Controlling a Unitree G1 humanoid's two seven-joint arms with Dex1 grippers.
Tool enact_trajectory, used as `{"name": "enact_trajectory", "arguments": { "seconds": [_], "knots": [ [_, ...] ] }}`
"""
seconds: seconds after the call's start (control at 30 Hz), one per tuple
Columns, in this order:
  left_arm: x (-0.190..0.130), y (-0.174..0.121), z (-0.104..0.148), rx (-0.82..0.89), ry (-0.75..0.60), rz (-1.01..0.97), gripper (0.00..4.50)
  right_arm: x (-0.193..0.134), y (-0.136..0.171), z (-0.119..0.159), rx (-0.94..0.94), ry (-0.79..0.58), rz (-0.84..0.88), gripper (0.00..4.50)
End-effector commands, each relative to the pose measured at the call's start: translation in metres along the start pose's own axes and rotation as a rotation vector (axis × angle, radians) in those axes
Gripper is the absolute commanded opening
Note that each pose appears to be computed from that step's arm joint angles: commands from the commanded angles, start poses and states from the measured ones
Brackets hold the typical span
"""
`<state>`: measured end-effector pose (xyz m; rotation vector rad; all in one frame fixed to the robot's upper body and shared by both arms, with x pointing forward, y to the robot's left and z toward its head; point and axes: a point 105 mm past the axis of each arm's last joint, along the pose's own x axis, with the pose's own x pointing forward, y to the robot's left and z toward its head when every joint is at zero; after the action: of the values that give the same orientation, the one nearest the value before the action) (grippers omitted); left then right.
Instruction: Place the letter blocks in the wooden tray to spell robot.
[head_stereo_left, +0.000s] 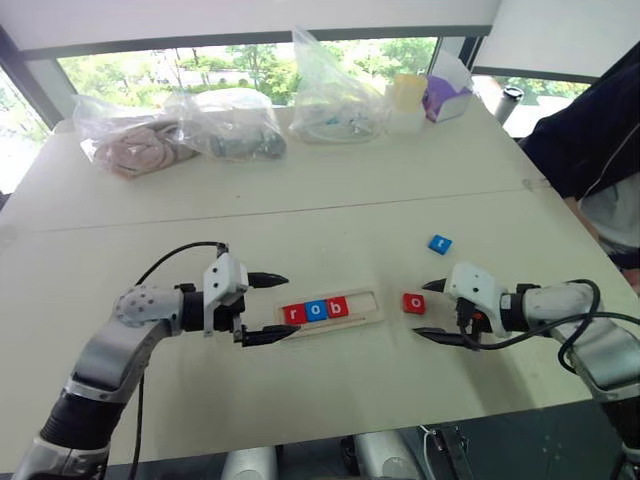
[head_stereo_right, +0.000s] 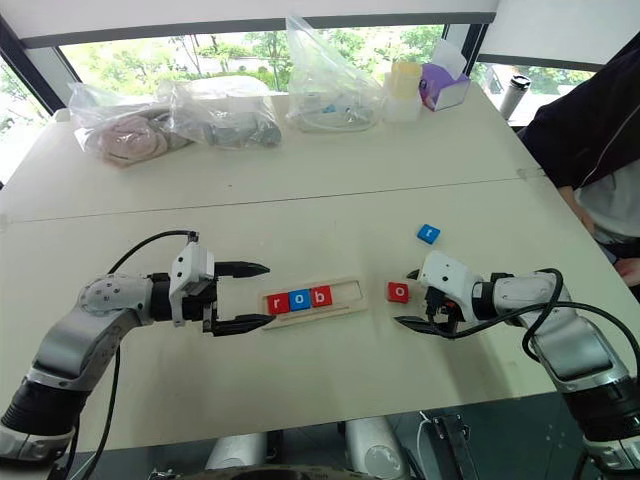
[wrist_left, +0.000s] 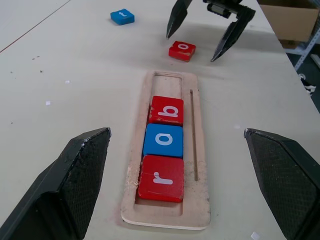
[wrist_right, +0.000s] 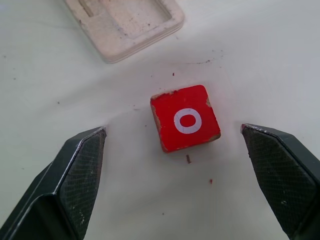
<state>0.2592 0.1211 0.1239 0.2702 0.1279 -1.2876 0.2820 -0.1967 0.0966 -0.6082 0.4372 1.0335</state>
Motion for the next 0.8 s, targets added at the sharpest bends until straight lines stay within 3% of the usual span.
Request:
{"name": "enact_trajectory", "arguments": {
  "seconds": [0.03,0.1,0.17,0.37,0.47,0.53,0.8],
  "knots": [
    [-0.002,-0.002,0.01,0.03,-0.022,-0.007,4.5,0.003,-0.004,0.003,-0.022,-0.024,0.008,4.43],
    [-0.003,-0.002,0.01,0.031,-0.02,-0.003,4.5,0.004,-0.003,0.002,-0.023,-0.023,0.021,4.43],
    [-0.003,-0.001,0.01,0.032,-0.018,0.007,4.5,0.007,-0.003,-0.001,-0.024,-0.021,0.018,3.89],
    [-0.003,0.001,0.009,0.033,-0.018,0.018,4.5,0.012,-0.001,0.003,-0.036,-0.043,0.025,1.14],
    [-0.003,0.001,0.008,0.031,-0.018,0.021,4.5,0.011,-0.006,0.013,-0.079,-0.068,-0.012,1.13],
    [-0.002,0.0,0.008,0.028,-0.02,0.018,4.5,0.012,-0.01,0.034,-0.15,-0.103,-0.013,1.13],
    [0.002,0.001,0.01,0.031,-0.029,0.016,4.5,0.024,0.004,0.065,-0.275,-0.139,0.14,1.13]
  ]
}}
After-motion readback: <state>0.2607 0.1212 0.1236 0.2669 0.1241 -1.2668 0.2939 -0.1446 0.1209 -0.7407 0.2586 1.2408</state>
